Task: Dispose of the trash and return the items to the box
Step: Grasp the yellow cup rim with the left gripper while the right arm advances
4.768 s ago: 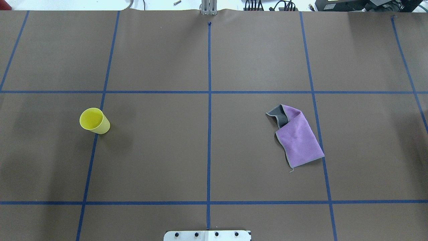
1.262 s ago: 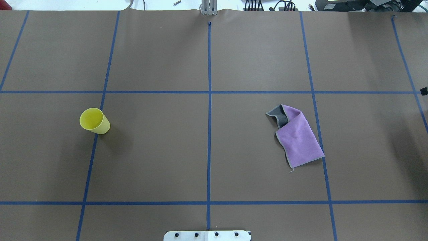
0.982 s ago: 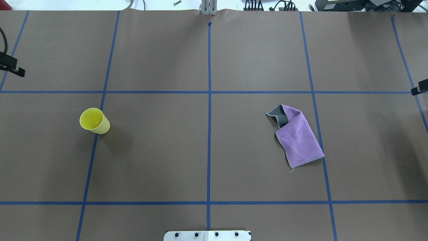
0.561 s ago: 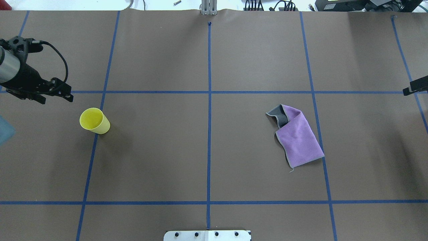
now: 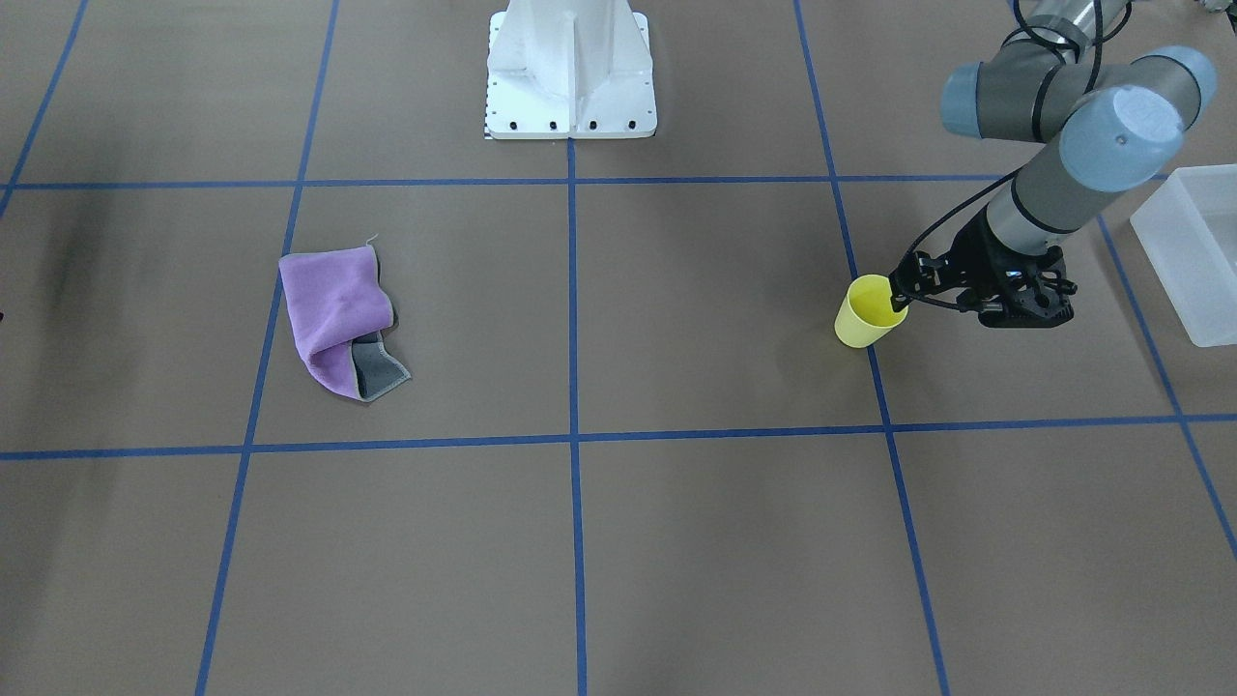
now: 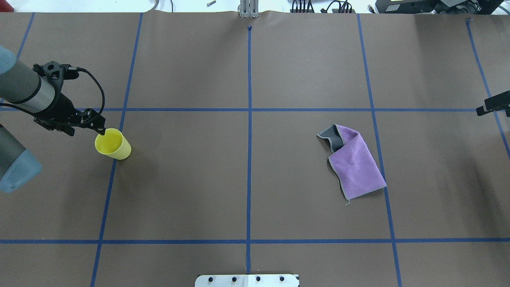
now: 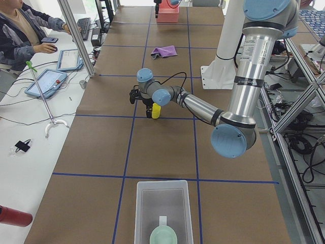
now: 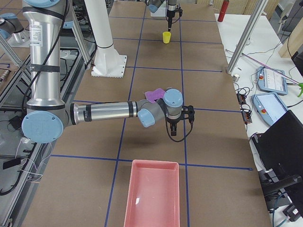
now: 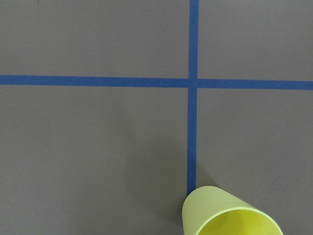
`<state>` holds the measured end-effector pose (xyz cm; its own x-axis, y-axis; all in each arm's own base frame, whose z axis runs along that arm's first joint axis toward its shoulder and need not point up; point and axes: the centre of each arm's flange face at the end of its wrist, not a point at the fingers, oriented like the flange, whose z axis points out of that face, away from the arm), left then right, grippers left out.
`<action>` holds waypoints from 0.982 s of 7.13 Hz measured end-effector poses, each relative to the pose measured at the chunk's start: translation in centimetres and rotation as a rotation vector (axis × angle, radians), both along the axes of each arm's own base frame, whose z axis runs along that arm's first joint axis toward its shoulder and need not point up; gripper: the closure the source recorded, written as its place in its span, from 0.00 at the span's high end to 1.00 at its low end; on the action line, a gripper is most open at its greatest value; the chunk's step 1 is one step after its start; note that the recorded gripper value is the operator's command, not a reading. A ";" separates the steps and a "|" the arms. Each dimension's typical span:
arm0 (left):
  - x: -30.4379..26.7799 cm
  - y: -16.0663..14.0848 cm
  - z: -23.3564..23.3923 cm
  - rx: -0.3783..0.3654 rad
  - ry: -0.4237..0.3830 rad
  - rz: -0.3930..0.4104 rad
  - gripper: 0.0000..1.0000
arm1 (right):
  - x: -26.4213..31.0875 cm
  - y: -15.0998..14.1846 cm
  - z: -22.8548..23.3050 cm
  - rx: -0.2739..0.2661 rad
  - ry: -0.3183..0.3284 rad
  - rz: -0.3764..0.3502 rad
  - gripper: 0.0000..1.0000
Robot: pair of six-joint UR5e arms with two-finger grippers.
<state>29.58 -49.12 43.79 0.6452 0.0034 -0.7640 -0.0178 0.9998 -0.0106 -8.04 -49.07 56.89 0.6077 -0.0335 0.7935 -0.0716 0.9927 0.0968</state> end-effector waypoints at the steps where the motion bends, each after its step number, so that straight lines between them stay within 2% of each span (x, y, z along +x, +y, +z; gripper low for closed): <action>1: 0.8 0.4 0.2 -0.001 -0.005 0.012 0.83 | -0.1 0.0 0.0 -0.001 0.001 -0.001 1.00; 2: 1.5 0.5 0.8 0.006 -0.013 0.018 0.36 | -0.1 0.0 0.1 -0.002 0.002 -0.002 1.00; 3: 2.0 0.4 1.5 0.021 -0.012 0.018 0.00 | -0.2 0.0 0.1 -0.002 0.002 -0.003 1.00; 7: 2.3 0.9 0.5 0.038 0.040 0.040 0.00 | -0.5 0.1 -0.1 -0.001 0.000 -0.008 1.00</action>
<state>31.88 -48.24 44.34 0.6127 0.0582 -0.7882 -0.0578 0.9979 0.0288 -8.55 -49.02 56.83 0.6071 -0.0373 0.7938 -0.0638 0.9934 0.0955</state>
